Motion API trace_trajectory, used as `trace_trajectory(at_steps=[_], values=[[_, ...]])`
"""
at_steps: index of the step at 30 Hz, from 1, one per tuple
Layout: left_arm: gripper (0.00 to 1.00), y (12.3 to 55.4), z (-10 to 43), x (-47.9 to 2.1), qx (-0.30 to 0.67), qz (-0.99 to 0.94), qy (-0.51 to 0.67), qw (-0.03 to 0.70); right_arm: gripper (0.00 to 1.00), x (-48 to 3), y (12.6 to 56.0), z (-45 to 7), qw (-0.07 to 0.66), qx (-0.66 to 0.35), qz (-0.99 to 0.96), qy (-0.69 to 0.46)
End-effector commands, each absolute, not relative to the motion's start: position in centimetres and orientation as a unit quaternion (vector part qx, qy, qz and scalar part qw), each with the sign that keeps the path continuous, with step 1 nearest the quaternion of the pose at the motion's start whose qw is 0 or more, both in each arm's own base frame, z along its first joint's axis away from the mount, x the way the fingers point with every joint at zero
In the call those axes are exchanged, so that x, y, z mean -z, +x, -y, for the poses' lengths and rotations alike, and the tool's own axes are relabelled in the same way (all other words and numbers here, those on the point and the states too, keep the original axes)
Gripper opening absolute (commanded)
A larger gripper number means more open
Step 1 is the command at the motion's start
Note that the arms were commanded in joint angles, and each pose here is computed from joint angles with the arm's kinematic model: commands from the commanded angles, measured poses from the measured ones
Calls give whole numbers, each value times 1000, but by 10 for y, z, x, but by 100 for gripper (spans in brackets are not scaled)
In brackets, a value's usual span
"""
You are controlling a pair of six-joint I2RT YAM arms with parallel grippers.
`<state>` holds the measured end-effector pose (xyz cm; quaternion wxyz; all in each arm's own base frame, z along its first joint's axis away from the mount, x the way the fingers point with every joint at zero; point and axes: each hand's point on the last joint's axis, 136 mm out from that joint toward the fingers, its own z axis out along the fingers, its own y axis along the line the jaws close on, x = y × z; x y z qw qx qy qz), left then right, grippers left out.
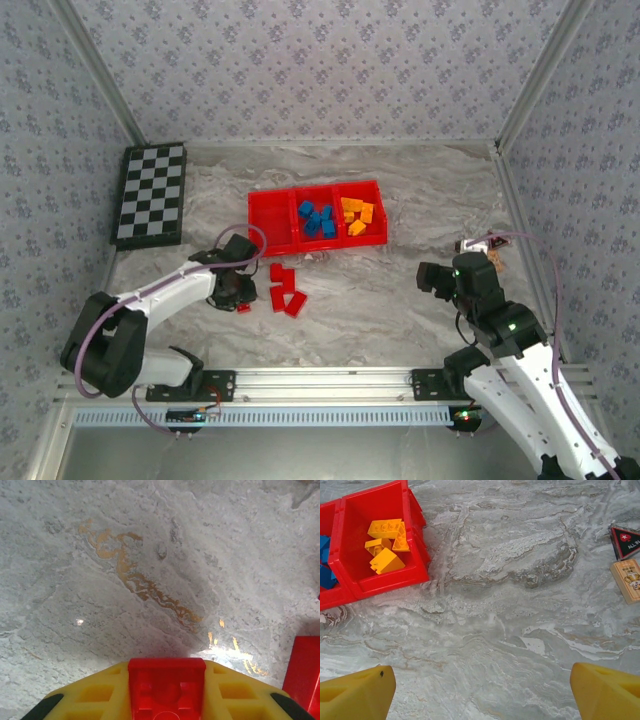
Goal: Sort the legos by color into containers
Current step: Pick up the lego from the middle-left of the table, then place the lego in the container.
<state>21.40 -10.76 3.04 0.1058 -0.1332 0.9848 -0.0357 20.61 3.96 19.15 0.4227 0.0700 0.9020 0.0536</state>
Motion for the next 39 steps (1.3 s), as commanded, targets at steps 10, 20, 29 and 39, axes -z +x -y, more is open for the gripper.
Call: trace_trajectory(at_steps=[10,20,29,39], values=[[23,237,101,-119,64,-963,-139,222,93,-187,200,-35,423,-33,-903,72],[23,319,143,-164,56,-962,-67,257,94,-186,198,-43,420,-37,-905,49],[23,389,177,-168,39,-962,-21,268,94,-187,196,-51,423,-35,-905,23],[31,429,189,-132,39,-968,-26,248,96,-181,196,-62,408,-35,-912,-11]])
